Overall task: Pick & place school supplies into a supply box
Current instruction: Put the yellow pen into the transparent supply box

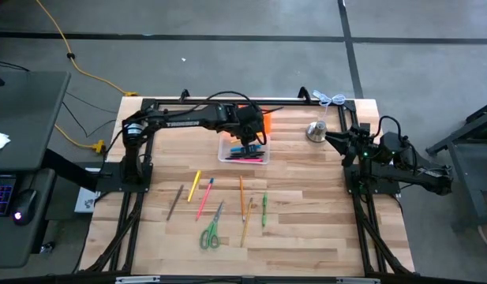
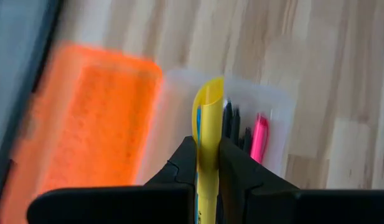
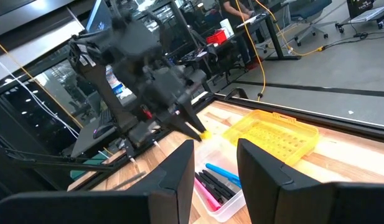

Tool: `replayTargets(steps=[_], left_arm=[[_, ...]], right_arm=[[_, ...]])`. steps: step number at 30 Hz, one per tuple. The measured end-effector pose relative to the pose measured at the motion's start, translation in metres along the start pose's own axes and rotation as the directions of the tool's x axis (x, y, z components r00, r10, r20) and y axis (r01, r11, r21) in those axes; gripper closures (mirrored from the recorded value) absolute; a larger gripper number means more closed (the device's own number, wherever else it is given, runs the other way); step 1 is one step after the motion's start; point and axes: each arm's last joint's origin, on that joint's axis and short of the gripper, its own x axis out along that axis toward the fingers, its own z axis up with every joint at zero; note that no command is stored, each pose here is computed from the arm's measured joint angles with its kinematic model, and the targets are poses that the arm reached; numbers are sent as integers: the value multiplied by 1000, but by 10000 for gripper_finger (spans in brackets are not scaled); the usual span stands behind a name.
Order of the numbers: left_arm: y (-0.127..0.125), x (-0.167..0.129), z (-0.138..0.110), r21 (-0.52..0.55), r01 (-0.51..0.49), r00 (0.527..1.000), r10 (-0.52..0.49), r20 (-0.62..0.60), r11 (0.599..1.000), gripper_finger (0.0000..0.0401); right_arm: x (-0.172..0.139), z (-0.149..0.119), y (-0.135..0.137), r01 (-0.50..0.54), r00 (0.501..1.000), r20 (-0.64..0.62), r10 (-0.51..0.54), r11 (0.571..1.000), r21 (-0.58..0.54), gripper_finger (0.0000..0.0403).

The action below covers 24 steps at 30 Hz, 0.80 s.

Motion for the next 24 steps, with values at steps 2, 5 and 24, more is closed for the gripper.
replayTargets(steps=[2,5,24], left_arm=[[-2,12,-3,7,7,999,-7,-36,1000,334],[-4,24,-7,15,13,997,-12,-80,1000,334],[-7,52,-11,60,68,992,-62,-106,996,334]], right_arm=[[0,0,0,-1,1000,0,1,1000,0,304],[0,0,0,-8,1000,-5,8,1000,0,304],[0,0,0,-9,1000,-6,9,1000,0,304]])
